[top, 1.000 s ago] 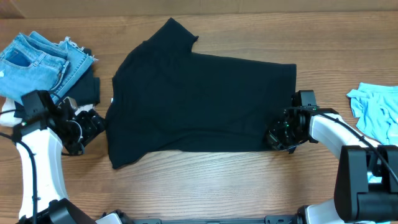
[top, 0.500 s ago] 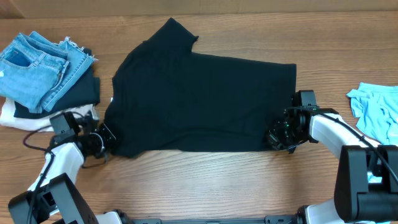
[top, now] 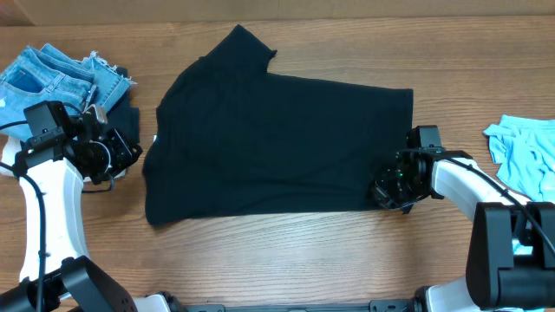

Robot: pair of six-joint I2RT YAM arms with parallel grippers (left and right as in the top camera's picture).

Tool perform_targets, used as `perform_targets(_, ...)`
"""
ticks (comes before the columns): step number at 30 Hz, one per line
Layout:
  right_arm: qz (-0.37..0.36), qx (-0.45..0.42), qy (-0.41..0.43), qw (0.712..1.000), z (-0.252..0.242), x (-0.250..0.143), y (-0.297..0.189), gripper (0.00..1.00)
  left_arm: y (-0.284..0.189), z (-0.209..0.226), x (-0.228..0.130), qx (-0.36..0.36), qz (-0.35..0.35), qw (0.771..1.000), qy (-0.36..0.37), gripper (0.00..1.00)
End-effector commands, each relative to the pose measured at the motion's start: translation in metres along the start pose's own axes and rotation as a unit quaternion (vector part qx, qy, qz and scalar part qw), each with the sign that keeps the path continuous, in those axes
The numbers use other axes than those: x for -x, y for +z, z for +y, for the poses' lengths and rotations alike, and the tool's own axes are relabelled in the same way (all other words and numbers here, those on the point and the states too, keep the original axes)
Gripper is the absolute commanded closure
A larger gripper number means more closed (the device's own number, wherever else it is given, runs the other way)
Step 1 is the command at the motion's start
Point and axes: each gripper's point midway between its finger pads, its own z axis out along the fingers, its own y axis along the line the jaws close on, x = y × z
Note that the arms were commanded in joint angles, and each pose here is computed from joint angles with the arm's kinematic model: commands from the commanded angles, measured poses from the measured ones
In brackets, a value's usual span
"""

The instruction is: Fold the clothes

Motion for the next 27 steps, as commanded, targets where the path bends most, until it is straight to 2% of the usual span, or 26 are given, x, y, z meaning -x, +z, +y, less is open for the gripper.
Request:
perform_targets(1,-0.017,-0.084,0.017,0.996,-0.041,0.006,0.015,0.96,-0.007,0.009,0.008,0.031,-0.013,0.999,0.013,0.74)
perform_targets(2,-0.017,-0.084,0.017,0.996,-0.041,0.006,0.015,0.96,-0.007,0.011,0.006,0.036,-0.01,0.999,0.015,0.65)
perform_targets(5,-0.017,-0.084,0.017,0.996,-0.041,0.006,0.015,0.96,-0.007,0.015,-0.018,0.043,0.036,0.998,-0.001,0.49)
perform_targets(7,-0.017,-0.084,0.017,0.996,-0.041,0.006,0.015,0.96,0.001,0.034,-0.045,0.081,0.077,0.994,-0.014,0.41)
perform_targets(9,-0.02,-0.082,0.016,0.996,-0.04,0.007,0.016,0.95,0.024,0.052,-0.064,0.093,0.084,0.992,-0.019,0.35)
perform_targets(11,-0.02,-0.082,0.016,0.996,-0.04,0.007,0.016,0.96,0.044,0.062,-0.068,0.09,0.061,0.994,-0.013,0.35)
perform_targets(14,-0.02,-0.082,0.016,0.996,-0.04,0.007,0.016,0.96,0.053,0.06,-0.05,0.073,0.014,0.997,0.015,0.35)
perform_targets(18,-0.02,-0.082,0.016,0.996,-0.04,0.007,0.016,0.96,0.06,0.037,-0.05,0.038,0.015,0.998,0.054,0.67)
perform_targets(19,-0.02,-0.082,0.016,0.996,-0.04,0.007,0.016,0.96,0.062,0.031,-0.053,0.037,0.02,0.997,0.069,0.68)
perform_targets(20,-0.02,-0.082,0.016,0.996,-0.04,0.007,0.016,0.96,0.064,0.028,-0.055,0.042,0.024,0.996,0.078,0.55)
perform_targets(22,-0.02,-0.082,0.016,0.996,-0.04,0.007,0.016,0.96,0.066,0.029,-0.056,0.065,0.024,0.993,0.092,0.42)
perform_targets(23,-0.02,-0.082,0.016,0.996,-0.04,0.007,0.016,0.96,0.066,0.03,-0.056,0.071,0.024,0.993,0.094,0.42)
perform_targets(25,-0.02,-0.082,0.016,0.996,-0.04,0.007,0.016,0.96,0.067,0.029,-0.056,0.07,0.023,0.993,0.095,0.49)
perform_targets(27,-0.019,-0.082,0.016,0.996,-0.04,0.007,0.016,0.96,0.066,0.029,-0.054,0.07,0.021,0.993,0.095,0.49)
